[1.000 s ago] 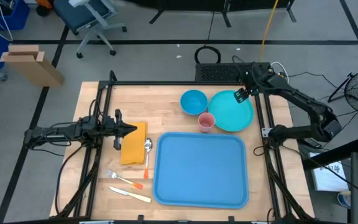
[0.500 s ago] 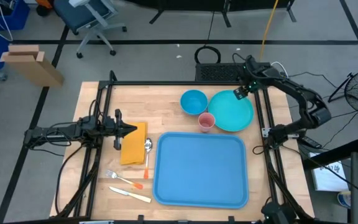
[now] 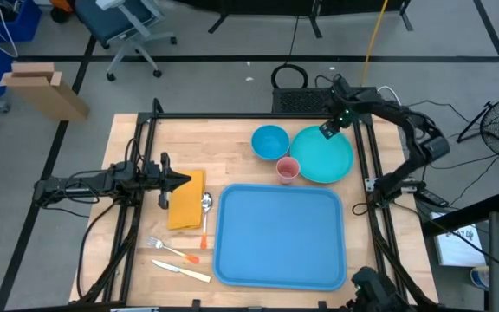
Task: Set up tray
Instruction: Put the light green plate on the light blue tray
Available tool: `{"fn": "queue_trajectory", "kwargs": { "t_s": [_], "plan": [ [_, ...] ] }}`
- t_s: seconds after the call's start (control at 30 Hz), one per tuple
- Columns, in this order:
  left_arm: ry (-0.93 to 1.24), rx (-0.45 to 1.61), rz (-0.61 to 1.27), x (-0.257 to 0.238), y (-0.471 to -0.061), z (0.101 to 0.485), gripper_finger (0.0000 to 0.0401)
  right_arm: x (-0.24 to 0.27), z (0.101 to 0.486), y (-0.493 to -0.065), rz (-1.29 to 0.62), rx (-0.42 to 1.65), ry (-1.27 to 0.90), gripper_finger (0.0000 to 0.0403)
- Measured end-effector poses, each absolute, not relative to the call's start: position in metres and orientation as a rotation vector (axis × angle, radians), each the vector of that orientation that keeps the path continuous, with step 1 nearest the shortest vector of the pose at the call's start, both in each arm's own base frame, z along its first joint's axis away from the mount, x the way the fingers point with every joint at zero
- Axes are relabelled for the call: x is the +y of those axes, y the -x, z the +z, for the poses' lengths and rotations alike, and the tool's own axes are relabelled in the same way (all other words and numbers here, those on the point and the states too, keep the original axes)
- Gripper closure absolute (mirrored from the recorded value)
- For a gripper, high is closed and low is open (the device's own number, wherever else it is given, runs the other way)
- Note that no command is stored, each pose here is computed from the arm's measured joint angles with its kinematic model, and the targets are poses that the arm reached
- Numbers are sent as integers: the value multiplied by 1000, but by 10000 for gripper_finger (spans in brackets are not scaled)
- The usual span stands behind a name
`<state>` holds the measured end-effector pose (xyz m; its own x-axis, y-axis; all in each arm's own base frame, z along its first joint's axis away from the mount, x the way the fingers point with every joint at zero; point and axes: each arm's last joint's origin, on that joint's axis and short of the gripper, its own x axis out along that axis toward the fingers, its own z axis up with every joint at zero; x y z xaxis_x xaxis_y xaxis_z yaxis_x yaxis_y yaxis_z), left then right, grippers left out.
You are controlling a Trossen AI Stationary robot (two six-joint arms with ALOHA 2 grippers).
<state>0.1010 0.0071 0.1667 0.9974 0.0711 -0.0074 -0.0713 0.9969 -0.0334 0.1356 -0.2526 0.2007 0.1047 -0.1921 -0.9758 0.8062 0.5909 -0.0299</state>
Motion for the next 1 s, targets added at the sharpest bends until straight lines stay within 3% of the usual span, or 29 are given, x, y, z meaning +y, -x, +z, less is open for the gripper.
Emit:
{"fn": "queue_trajectory", "kwargs": {
  "t_s": [0.23, 0.5, 0.83, 1.0],
  "plan": [
    [32, 1, 72, 7, -101, 167, 380, -265, 183, -133, -726, 1384, -633, 231],
    [35, 2, 71, 7, -101, 167, 380, -277, 163, -118, -785, 1479, -675, 250],
    [68, 1, 71, 7, -101, 167, 380, -282, 140, -121, -679, 1513, -703, 275],
    [87, 6, 71, 7, -101, 167, 380, -282, 144, -121, -693, 1496, -696, 314]
  ]
}}
